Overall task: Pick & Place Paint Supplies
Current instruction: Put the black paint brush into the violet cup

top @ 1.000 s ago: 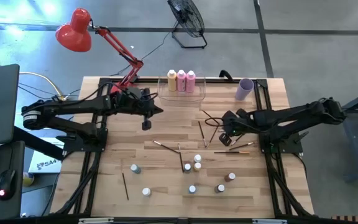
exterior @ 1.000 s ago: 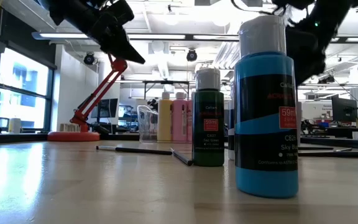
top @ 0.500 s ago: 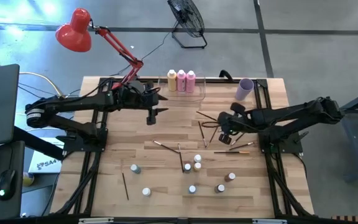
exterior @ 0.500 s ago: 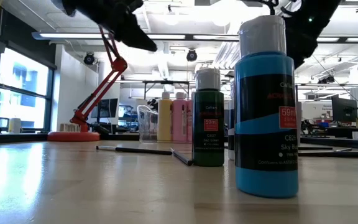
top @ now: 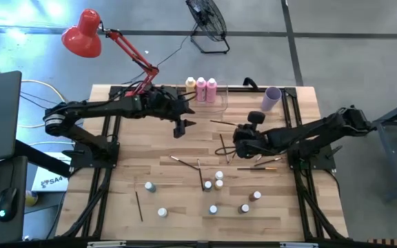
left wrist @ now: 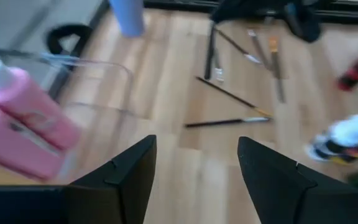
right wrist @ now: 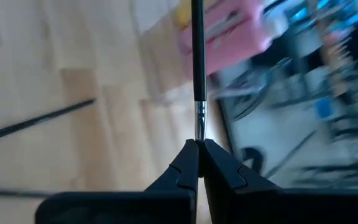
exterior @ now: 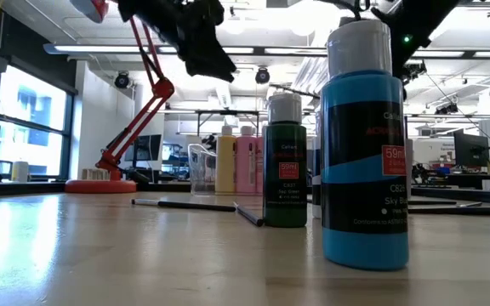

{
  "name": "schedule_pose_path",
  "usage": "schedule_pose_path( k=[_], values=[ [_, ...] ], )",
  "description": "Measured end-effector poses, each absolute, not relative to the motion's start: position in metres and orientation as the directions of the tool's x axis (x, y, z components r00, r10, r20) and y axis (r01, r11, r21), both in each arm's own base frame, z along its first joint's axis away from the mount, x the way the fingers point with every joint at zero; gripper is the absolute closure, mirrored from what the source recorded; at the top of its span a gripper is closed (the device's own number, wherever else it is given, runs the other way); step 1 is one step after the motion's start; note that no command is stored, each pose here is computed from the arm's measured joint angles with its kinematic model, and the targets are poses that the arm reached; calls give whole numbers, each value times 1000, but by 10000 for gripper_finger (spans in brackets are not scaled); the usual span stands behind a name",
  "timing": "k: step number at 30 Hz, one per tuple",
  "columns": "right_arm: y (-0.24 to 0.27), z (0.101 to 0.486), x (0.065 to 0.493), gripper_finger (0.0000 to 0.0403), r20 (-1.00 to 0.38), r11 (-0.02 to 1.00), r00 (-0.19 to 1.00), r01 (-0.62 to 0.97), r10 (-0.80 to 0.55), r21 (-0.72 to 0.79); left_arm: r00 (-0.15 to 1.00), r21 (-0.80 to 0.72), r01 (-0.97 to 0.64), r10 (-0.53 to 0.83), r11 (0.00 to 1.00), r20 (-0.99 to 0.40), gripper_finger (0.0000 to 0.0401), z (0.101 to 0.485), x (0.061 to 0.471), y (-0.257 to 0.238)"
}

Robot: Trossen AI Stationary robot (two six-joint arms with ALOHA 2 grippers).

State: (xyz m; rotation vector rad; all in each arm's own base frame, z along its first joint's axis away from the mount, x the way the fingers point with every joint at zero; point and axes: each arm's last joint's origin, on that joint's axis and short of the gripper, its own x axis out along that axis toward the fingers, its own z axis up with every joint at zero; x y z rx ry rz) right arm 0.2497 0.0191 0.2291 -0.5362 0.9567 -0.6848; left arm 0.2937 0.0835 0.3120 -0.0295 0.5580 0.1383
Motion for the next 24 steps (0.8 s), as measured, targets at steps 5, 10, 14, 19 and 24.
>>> schedule_pose_path(
  k=[5,10,14,19,24],
  values=[
    [29,235,256,400,-441,583,450,246,-777,-775,841,-114,-83,8,990,-541,180,331,299,82],
    [36,240,261,400,-397,542,494,192,-774,-818,852,-291,-26,-131,956,-507,180,355,295,91],
    [39,244,264,400,-352,490,511,162,-784,-856,845,-459,-52,-205,887,-493,180,357,289,105],
    [43,248,271,400,-294,410,526,116,-798,-905,829,-590,-111,-253,800,-499,180,350,286,119],
    [47,237,287,400,-267,324,534,15,-803,-946,818,-686,-81,-345,723,-460,180,340,299,123]
  ],
)
